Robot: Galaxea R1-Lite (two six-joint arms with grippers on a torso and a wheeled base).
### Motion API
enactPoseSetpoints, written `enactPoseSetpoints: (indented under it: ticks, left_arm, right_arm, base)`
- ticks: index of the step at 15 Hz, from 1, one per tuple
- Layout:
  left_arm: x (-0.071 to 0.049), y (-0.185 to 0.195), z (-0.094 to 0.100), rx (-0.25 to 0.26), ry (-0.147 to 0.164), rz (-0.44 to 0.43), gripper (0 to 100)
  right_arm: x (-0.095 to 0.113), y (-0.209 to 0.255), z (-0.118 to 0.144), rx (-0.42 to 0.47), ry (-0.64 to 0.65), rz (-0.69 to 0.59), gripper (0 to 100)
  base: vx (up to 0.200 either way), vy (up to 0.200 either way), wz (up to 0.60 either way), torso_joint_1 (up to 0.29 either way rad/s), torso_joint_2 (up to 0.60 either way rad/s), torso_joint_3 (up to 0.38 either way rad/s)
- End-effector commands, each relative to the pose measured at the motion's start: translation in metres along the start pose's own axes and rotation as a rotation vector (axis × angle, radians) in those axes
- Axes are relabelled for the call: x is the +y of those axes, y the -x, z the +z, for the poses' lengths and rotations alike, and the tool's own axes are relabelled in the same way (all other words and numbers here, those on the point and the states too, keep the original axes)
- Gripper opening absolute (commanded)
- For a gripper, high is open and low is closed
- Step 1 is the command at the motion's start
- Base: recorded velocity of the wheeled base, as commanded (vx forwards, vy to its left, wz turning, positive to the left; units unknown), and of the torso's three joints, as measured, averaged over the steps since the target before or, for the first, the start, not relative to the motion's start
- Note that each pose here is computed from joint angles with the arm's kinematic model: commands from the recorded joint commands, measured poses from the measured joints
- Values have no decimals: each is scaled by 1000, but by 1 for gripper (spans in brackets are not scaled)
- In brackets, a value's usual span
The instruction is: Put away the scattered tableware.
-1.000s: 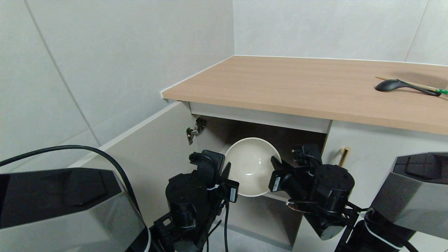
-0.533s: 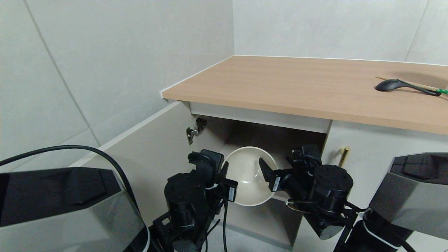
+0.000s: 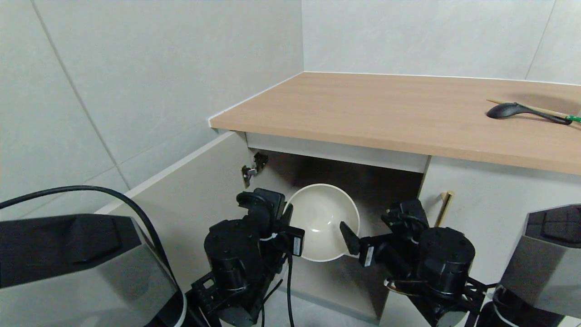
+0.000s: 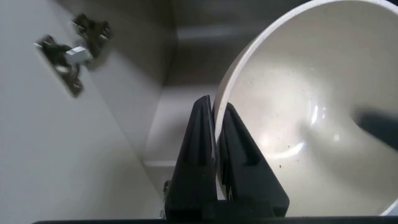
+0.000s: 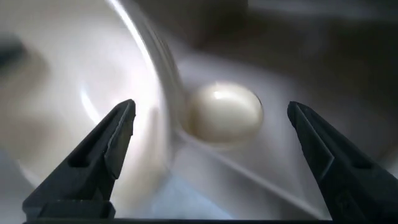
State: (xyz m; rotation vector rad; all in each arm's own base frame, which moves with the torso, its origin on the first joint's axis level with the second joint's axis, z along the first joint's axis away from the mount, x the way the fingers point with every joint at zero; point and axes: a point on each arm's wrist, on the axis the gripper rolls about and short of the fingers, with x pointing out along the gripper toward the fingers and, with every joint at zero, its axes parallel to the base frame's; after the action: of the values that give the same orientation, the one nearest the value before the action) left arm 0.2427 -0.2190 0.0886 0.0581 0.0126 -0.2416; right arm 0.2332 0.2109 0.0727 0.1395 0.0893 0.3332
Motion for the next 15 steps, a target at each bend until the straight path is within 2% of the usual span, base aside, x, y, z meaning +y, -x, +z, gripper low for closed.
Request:
enactPoseSetpoints:
  ticks: [1,3,5,7,12,15]
  left_arm:
    - [7,1,6,-12,8,18,0]
    - [9,5,5,-4,5,16,0]
    - [6,7,3,3,3,6,0]
    - [2,9,3,8,35,-7,0]
    - [-2,14,1,18,39,-28,0]
    - [0,8,-8,38,28,-32,0]
  right_arm:
    - [-5,25,-1,50,23,13,100]
    - [-1,54,-6,109,54,66,100]
    - [4,87,-2,132,76,145,100]
    - [-2,121,7,135,113,208,100]
    - [-13,150,46,-38,80,255,100]
    - [-23,158,64,-127,32,225,100]
  base:
    - [0,0,0,0,0,0]
    - [0,0,0,0,0,0]
    - [0,0,0,0,0,0]
    - [0,0,0,0,0,0]
    - [0,0,0,0,0,0]
    - [0,0,0,0,0,0]
